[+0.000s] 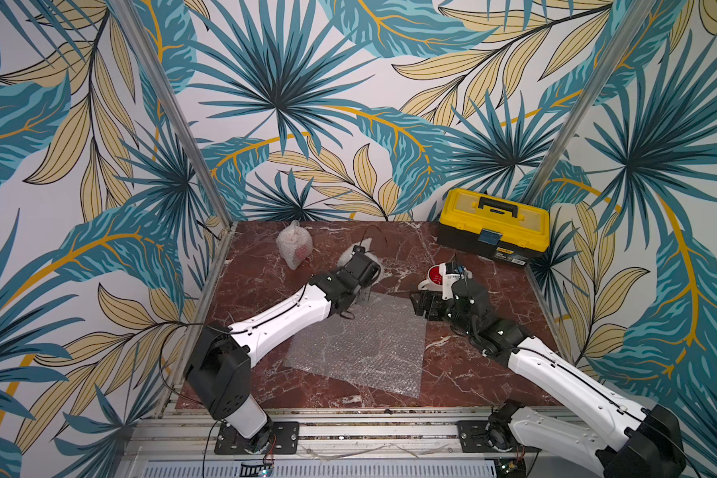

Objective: Wrap mugs in bubble wrap
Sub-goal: Place the bubble wrap at the center of the board.

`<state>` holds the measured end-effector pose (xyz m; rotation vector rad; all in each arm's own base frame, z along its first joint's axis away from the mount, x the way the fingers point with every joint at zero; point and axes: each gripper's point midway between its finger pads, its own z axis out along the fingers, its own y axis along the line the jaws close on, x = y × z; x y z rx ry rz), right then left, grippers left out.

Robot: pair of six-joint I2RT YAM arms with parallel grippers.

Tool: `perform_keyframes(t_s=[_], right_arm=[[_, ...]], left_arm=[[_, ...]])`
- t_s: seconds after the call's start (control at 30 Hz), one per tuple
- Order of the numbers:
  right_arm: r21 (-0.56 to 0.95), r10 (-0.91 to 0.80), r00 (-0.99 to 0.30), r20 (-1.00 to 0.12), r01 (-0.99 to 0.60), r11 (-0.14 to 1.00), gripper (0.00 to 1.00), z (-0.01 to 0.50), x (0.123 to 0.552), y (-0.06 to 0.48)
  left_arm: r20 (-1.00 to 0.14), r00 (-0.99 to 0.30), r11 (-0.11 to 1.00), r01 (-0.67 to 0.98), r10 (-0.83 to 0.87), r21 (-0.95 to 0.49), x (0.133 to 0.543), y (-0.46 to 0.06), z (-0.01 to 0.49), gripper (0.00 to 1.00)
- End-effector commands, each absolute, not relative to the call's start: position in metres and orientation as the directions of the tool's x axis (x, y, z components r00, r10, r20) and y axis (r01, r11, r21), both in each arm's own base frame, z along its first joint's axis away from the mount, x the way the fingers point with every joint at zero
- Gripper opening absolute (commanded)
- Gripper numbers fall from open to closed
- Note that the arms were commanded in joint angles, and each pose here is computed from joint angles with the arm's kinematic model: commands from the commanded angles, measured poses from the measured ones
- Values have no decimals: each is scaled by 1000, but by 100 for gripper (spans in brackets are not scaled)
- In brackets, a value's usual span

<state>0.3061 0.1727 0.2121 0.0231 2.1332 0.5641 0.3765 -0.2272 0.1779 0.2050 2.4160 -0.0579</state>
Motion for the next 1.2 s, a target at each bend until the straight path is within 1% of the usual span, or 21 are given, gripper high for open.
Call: perform_keyframes(t_s=[0.0,0.03,0.17,0.3,0.53,0.67,0.7,0.73,0.8,0.87,0.9,1.0,1.17], right_arm=[[398,180,-594,-784,-258,880,92,224,297,177],[391,162,-613,-773,-259,883,93,223,291,176],[391,166,-601,-782,-266,881,99,236,283,170],[388,165,-591,-790,-273,880,100,239,277,166],[360,146,-614,-776,-241,901,100,230,274,158],[312,169,-623,-764,-128,941,100,220,277,137],[296,177,-625,-760,-91,951,100,217,277,131],[280,182,-627,-758,-60,958,100,215,278,125],[234,203,-627,-752,33,972,100,208,279,107],[183,211,-639,-740,111,977,100,201,278,92],[156,221,-644,-733,156,975,100,197,278,83],[131,271,-664,-697,254,958,100,182,280,69],[210,400,-673,-623,348,913,99,158,301,75]], left_arm=[[-703,-695,983,179,151,34,428,-214,199,0],[-700,-699,985,166,145,38,440,-206,197,0],[-697,-710,992,123,103,21,482,-180,188,0],[-686,-722,994,106,91,21,517,-162,172,0],[-662,-746,997,79,74,22,548,-142,144,0],[-635,-768,997,60,78,49,552,-132,123,0],[-629,-774,997,57,80,57,552,-131,119,4],[-622,-779,997,54,78,58,551,-129,116,15],[-614,-787,998,47,63,43,548,-128,113,44],[-612,-789,999,49,47,14,543,-131,116,65],[-616,-787,999,52,38,-4,541,-133,121,73],[-627,-779,998,29,-15,-60,528,-135,139,86],[-638,-763,990,-21,-106,-139,486,-141,166,100]])
